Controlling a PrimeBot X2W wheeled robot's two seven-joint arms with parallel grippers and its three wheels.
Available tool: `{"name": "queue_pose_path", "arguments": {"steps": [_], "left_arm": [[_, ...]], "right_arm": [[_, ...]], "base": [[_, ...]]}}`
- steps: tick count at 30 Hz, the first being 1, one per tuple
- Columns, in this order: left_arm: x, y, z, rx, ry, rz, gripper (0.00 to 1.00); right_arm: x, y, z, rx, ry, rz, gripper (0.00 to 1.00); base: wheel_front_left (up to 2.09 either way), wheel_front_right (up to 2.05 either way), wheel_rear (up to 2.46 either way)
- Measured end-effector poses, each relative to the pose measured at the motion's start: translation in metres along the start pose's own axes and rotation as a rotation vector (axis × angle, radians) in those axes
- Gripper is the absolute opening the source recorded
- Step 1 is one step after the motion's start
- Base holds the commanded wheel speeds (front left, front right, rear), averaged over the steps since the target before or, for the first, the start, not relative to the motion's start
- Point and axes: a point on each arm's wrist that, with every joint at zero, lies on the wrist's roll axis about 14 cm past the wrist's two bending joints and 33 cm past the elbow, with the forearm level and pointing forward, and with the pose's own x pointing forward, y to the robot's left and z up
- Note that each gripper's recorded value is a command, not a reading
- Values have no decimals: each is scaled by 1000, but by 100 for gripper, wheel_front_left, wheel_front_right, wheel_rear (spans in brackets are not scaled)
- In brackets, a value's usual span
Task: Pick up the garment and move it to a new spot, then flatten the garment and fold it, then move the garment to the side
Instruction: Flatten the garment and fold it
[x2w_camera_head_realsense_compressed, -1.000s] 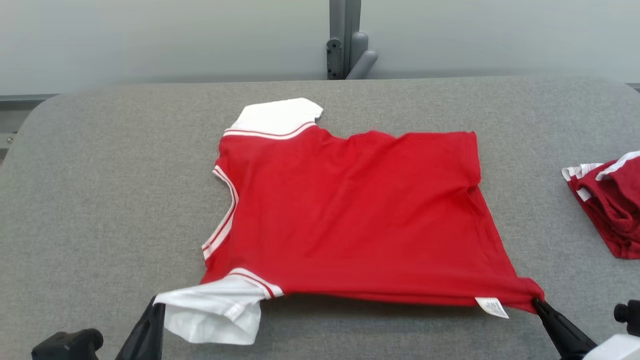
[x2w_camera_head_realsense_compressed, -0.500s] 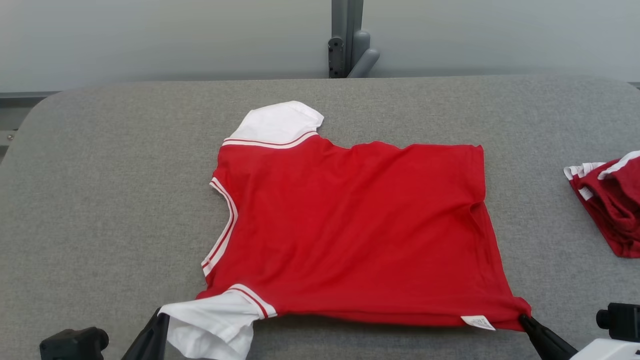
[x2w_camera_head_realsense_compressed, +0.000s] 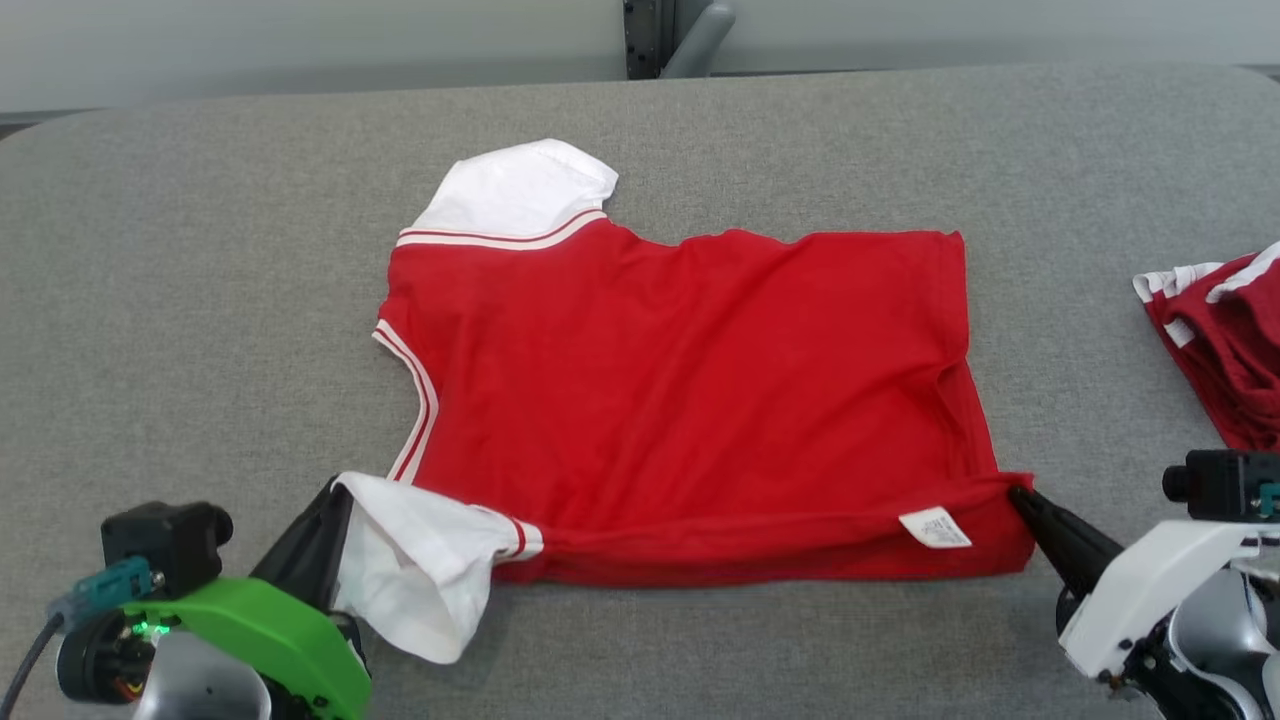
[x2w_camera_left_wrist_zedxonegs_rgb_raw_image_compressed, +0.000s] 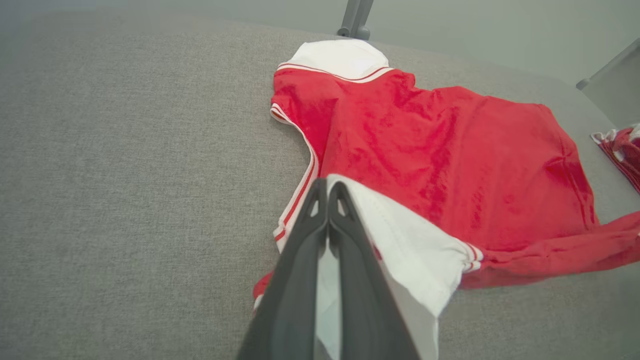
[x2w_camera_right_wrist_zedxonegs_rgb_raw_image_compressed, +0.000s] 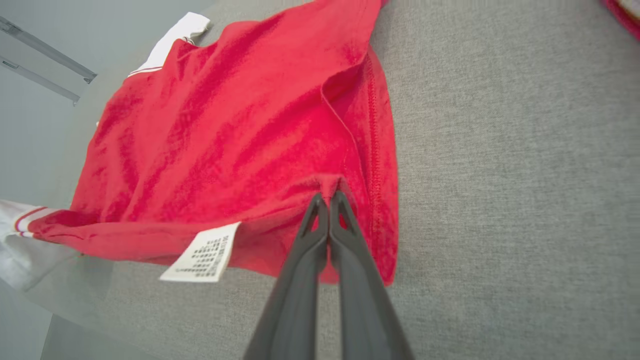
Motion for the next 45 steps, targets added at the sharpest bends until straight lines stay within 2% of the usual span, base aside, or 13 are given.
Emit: {"name": "queue_pose_path", "arguments": {"steps": [7,14,15,16,17,19,25,29,31,37,41,45], "left_arm": [[51,-2,2,28,32,-63,0],[91,8,-27,-5,119,-72,0],[95,10,-33,-15,133,-68,31],[97,12,-37,-21,140,-65,94],[99,13,-39,-27,134,-61,100],[102,16,-37,-43,102,-47,100],[97,26,-2,-84,-152,35,100],[86,26,26,-63,-325,58,100],[80,27,39,-33,-390,80,100],[60,27,60,31,-491,121,100],[41,26,66,59,-539,140,100],[27,28,52,82,-520,153,100]], "right_arm": [[33,-17,0,14,40,-19,0],[59,-31,-17,22,71,-41,0],[62,-32,-16,23,60,-42,1],[64,-33,-14,18,41,-42,17],[65,-33,-12,8,21,-42,100],[64,-33,-2,-15,-49,-43,100],[53,-21,44,-118,-335,-13,100],[39,-20,76,-194,-520,-26,100],[35,-17,85,-222,-570,-33,100],[25,-11,93,-258,-626,-54,100],[17,-12,73,-263,-588,-74,100],[9,-11,61,-257,-571,-80,100]], "base": [[0,0,0],[0,0,0],[0,0,0],[0,0,0],[0,0,0],[0,0,0],[0,0,0],[0,0,0],[0,0,0],[0,0,0],[0,0,0],[0,0,0]]}}
